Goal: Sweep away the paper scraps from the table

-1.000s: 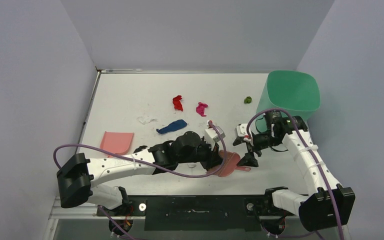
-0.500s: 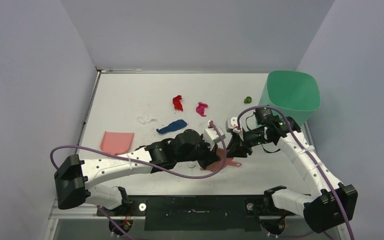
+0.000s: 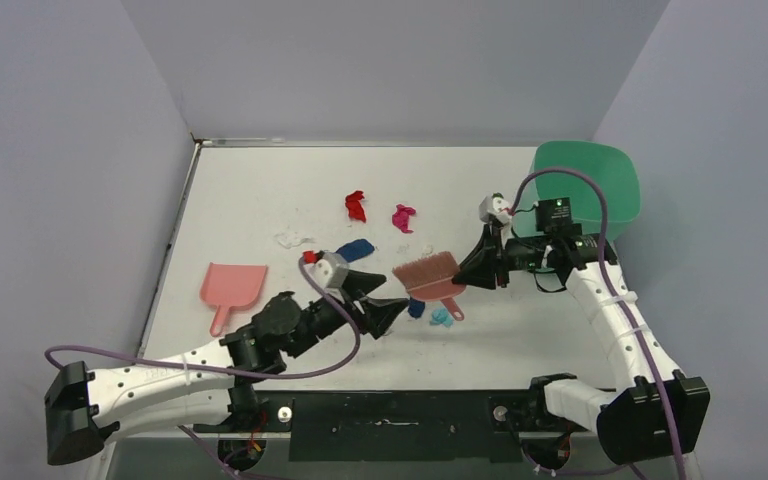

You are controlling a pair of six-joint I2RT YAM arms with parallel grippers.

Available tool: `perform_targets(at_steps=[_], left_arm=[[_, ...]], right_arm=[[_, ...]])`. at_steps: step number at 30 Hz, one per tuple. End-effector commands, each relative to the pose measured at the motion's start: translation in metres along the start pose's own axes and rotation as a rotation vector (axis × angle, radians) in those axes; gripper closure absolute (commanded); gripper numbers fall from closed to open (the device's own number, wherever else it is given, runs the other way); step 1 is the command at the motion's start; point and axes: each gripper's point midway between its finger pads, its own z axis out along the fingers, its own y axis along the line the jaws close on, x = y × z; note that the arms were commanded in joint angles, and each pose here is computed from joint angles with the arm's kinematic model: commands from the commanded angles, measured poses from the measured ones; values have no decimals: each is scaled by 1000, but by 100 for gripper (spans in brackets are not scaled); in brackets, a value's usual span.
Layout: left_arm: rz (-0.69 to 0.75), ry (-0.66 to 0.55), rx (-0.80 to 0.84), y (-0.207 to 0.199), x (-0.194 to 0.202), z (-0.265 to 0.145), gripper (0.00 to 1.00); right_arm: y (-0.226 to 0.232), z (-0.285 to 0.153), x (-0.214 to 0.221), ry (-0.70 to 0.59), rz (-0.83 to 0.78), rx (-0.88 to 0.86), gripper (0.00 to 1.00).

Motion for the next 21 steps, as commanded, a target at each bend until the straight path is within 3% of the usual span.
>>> perform_targets(at_steps=[1, 4, 7, 15, 21], left_arm=[[-261, -385, 4, 12, -41, -26, 30], [-310, -439, -8, 24, -29, -34, 30], [-307, -446, 8, 22, -23, -28, 30], [-304, -403, 47, 9, -5, 17, 31], [-345, -381, 125, -9, 4, 46, 41]], right_arm=[[4, -20, -50, -250, 56, -105, 95], [5, -28, -45, -266, 72, -121, 95], [-1, -26, -44, -255, 210, -151, 95], [6, -29, -47, -260, 148, -140, 95], [12, -30, -48, -262, 131, -136, 95]])
